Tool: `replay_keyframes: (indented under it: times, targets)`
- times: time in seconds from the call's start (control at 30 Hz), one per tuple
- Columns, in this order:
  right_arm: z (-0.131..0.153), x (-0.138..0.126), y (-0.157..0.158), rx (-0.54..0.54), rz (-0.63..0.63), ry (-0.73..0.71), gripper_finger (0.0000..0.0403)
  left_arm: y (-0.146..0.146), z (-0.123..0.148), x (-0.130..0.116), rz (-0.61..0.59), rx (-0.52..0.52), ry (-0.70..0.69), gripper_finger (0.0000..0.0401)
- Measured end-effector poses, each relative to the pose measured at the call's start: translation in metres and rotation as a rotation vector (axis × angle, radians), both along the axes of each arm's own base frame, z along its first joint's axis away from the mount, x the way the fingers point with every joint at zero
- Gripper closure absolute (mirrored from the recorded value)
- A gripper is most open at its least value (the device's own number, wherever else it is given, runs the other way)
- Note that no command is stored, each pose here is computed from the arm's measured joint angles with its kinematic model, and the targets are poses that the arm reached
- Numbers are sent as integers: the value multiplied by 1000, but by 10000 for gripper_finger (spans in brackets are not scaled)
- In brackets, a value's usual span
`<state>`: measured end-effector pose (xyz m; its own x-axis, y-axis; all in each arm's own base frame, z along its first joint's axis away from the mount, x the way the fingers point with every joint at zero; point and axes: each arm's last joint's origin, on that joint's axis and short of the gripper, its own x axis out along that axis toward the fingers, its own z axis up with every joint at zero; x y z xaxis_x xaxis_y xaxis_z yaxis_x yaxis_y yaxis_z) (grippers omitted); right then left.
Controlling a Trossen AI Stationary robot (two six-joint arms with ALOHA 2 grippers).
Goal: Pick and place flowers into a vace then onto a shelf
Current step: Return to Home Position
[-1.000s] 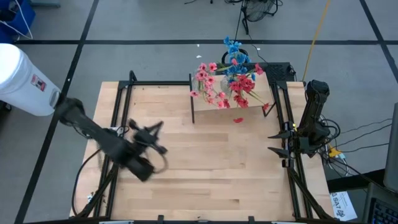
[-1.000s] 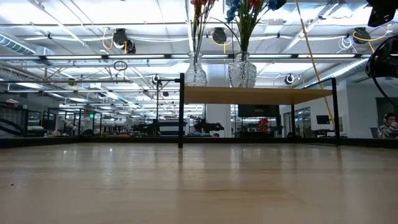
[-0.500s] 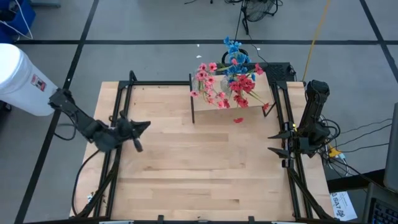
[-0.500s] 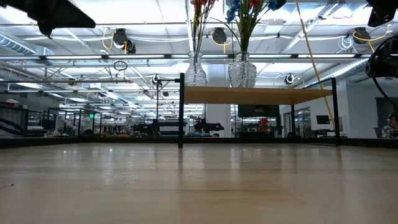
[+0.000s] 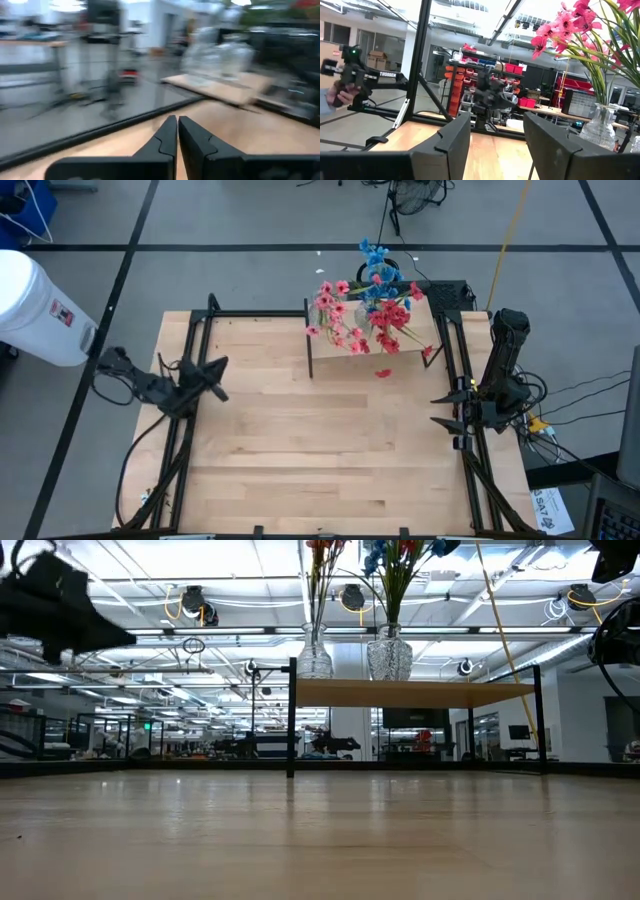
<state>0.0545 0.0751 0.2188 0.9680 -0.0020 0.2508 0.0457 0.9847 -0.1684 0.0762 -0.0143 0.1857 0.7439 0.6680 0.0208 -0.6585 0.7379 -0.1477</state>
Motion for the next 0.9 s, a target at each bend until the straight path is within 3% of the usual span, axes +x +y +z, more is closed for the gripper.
replay_keyframes:
  times: [0.07, 0.17, 0.33, 0.57, 0.9]
  targets:
    - [0, 0, 0, -2, 0, 1, 228, 2, -9, 1, 109, -8, 7, 381]
    - [-1, 0, 0, -9, 0, 3, 228, 4, -22, 3, 143, 26, 65, 394]
    - [-1, 0, 1, -14, 0, 5, 225, 11, -25, -1, 366, -51, -27, 383]
    - [-1, 0, 1, -14, 0, 5, 229, 15, -25, -2, 452, -4, 31, 365]
    - [-1, 0, 1, -14, 0, 5, 226, 16, -25, -1, 431, -30, -1, 366]
